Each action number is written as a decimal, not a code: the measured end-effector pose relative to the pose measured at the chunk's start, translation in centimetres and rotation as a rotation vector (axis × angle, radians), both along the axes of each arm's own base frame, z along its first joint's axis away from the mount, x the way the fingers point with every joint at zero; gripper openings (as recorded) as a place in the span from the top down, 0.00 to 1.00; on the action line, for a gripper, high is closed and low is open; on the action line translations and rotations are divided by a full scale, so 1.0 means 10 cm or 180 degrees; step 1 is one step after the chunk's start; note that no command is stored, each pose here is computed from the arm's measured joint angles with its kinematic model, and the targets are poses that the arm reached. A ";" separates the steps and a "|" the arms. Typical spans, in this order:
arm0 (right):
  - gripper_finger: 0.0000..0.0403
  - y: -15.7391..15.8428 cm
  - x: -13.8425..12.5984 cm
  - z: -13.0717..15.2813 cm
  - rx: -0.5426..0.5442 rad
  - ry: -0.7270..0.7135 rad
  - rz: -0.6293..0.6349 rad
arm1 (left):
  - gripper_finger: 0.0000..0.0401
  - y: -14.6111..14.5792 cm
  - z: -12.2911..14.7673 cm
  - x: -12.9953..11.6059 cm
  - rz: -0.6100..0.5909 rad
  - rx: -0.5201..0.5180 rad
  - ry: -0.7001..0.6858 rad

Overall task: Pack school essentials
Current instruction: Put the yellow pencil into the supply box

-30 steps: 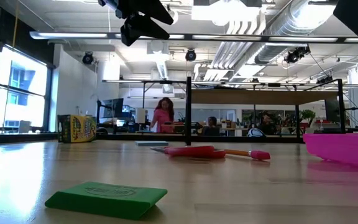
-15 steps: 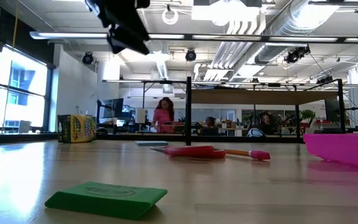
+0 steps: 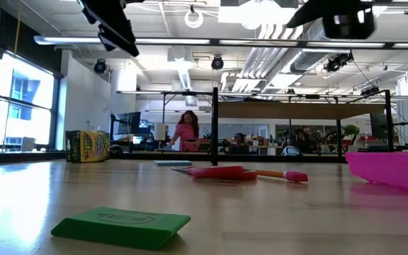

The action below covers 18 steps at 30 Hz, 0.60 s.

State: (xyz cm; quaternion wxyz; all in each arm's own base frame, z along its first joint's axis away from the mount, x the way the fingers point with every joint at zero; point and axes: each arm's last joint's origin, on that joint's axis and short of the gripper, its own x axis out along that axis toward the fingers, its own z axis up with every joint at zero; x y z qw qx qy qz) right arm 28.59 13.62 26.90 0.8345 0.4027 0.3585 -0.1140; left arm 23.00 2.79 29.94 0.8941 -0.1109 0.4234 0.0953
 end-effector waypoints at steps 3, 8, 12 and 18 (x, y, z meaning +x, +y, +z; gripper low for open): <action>0.66 -0.11 0.09 0.04 -0.0070 -0.0165 -0.0002 | 0.57 0.03 0.04 -0.13 0.0004 0.0037 0.0090; 0.66 -0.26 0.20 0.13 -0.0235 -0.0372 0.0053 | 0.57 0.11 0.05 -0.38 0.0123 0.0023 0.0421; 0.66 -0.35 0.26 0.40 -0.0480 -0.0396 0.0099 | 0.59 0.15 0.06 -0.54 0.0232 -0.0019 0.0533; 0.66 -0.51 0.28 0.74 -0.0865 0.0119 0.0050 | 0.60 0.20 -0.01 -0.70 0.0375 -0.0073 0.0515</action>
